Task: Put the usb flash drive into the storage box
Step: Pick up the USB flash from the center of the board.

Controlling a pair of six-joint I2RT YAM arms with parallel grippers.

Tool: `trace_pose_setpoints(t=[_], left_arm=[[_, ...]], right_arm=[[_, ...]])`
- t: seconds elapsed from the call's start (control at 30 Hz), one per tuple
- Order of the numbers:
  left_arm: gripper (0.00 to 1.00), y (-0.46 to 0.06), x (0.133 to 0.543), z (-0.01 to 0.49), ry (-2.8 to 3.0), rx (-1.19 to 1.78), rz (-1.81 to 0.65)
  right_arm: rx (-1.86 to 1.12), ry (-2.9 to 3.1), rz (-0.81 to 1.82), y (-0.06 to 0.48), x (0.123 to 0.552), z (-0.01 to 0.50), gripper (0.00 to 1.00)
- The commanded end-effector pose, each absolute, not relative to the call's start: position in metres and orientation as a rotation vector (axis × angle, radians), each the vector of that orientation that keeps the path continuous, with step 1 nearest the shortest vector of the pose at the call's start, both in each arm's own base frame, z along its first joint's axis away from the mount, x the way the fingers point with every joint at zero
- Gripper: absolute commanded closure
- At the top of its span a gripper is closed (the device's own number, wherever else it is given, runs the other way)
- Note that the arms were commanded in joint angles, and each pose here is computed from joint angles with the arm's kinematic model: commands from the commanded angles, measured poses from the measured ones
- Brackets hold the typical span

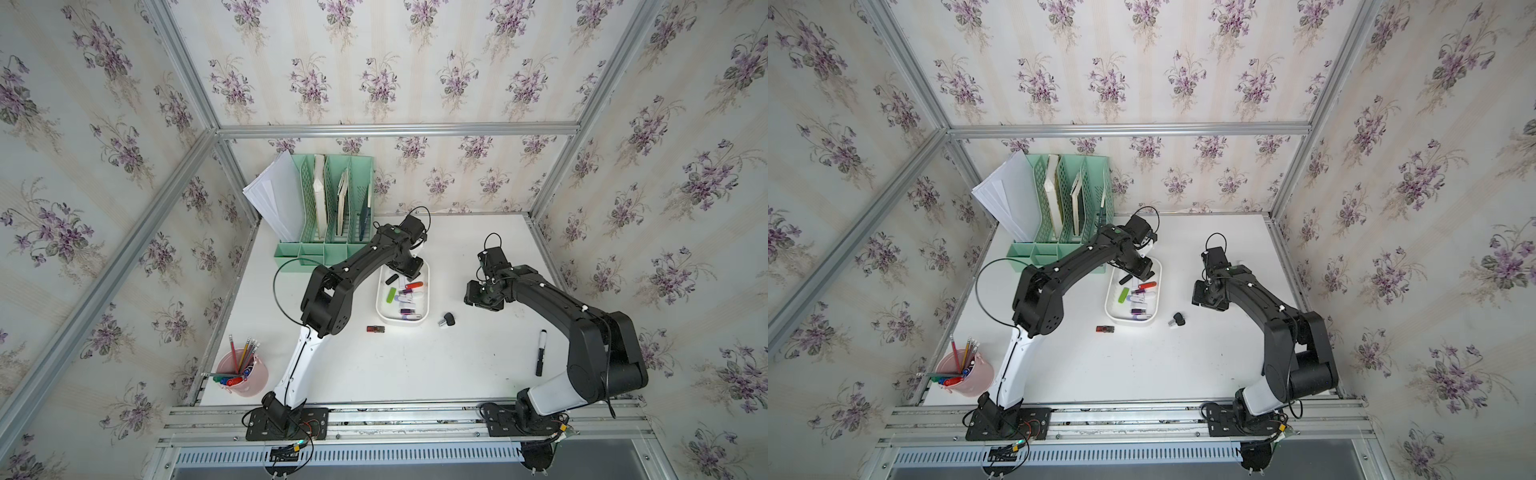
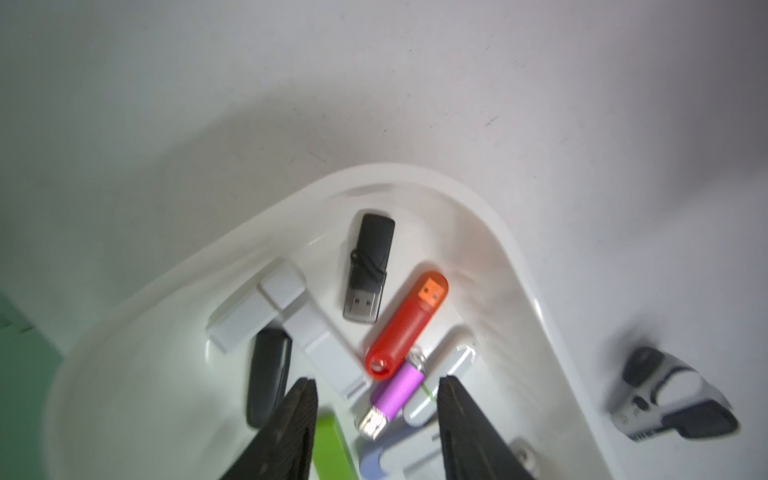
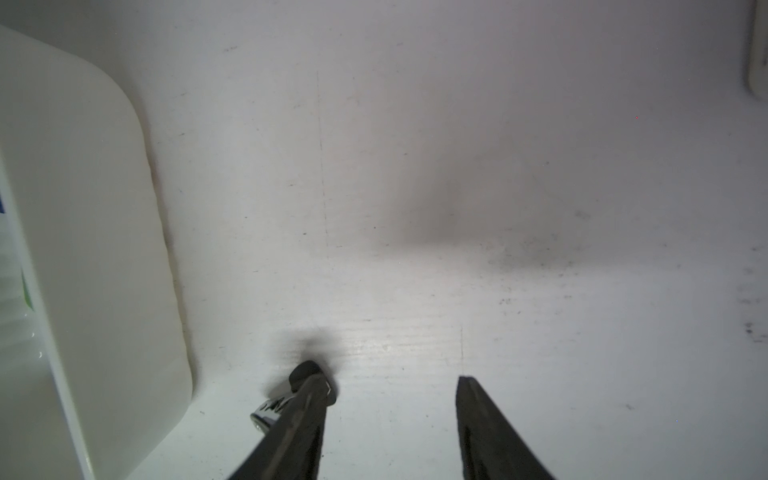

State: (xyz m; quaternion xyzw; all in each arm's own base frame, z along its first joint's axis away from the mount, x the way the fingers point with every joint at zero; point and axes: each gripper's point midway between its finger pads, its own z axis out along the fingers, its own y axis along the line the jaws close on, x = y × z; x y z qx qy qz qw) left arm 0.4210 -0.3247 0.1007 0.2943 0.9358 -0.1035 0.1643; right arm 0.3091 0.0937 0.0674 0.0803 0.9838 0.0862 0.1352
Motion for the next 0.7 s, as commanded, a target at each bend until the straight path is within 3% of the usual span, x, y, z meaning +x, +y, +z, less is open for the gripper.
trace_pose_setpoints(t=[0.0, 0.27, 0.37, 0.67], left_arm=[[0.47, -0.305, 0.409, 0.127, 2.631, 0.791, -0.265], [0.46, -0.24, 0.331, 0.115, 2.69, 0.739, -0.22], [0.38, -0.225, 0.306, 0.111, 2.652, 0.727, -0.256], [0.29, -0.217, 0.264, 0.088, 2.565, 0.8, -0.415]], right_arm=[[0.238, 2.848, 0.261, 0.094, 0.306, 0.069, 0.45], [0.239, 2.842, 0.282, 0.096, 0.301, 0.072, 0.45], [0.237, 2.841, 0.28, 0.095, 0.299, 0.073, 0.45], [0.238, 2.84, 0.278, 0.094, 0.296, 0.074, 0.45]])
